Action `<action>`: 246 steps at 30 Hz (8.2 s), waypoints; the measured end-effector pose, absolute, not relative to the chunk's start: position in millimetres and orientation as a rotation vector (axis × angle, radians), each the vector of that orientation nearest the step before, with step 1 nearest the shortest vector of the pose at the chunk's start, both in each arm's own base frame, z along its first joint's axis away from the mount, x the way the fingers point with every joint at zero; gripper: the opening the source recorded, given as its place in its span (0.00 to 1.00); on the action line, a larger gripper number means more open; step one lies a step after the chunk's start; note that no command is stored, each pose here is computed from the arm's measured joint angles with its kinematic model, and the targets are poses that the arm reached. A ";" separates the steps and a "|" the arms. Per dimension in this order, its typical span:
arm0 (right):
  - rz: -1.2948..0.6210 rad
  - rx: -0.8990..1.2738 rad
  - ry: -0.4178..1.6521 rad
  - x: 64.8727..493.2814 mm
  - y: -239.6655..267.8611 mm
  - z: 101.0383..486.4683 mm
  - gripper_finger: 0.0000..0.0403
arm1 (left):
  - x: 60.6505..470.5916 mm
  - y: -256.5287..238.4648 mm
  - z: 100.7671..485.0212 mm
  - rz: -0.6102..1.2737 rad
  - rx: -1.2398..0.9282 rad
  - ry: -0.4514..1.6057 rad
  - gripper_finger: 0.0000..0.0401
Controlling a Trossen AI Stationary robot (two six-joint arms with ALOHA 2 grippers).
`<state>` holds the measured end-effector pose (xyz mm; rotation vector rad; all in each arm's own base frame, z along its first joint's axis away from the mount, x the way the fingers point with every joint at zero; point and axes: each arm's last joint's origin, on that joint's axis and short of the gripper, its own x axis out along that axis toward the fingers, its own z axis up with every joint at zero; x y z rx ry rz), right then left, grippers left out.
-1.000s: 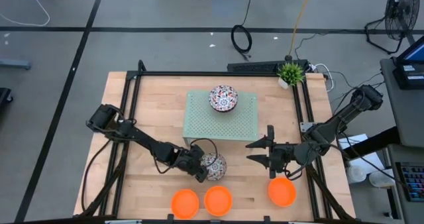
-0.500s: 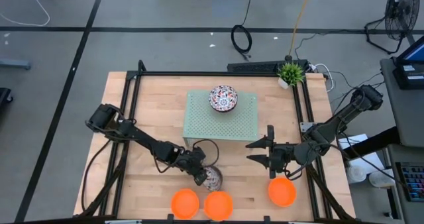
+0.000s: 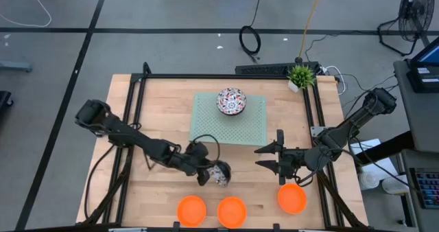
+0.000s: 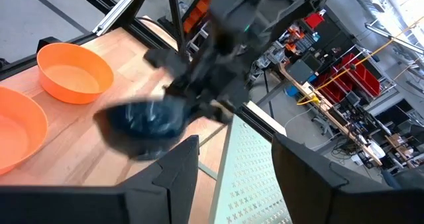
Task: Pick & Place Mini bowls
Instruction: Stack the white patterned bowl on top of the white patterned bowls on the shelf
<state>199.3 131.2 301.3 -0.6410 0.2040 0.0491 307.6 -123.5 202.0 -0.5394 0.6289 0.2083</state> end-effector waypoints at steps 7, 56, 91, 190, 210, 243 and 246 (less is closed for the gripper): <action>0.051 -0.636 0.197 199.5 131.4 302.1 0.45 | 299.2 -125.6 259.2 0.137 -0.207 0.298 0.03; -0.726 -0.869 -0.050 298.3 71.4 293.2 0.42 | 306.8 -57.6 323.7 0.667 0.282 -0.072 0.04; -0.395 -0.619 -0.112 245.8 4.4 368.9 0.00 | 302.1 -109.1 298.5 0.111 0.013 0.051 0.22; 0.097 0.351 0.635 290.8 -174.5 407.9 0.00 | 73.3 -23.8 252.2 -0.015 -0.080 -0.043 0.22; 0.060 0.322 0.663 308.3 -180.0 354.1 0.00 | 73.3 -23.8 252.2 -0.015 -0.079 -0.042 0.22; -0.190 0.447 0.627 310.4 -178.1 356.8 0.20 | 73.3 -23.7 252.3 -0.015 -0.079 -0.043 0.22; -0.184 0.425 0.579 308.6 -174.5 366.2 0.20 | 73.2 -23.7 252.4 -0.015 -0.080 -0.044 0.22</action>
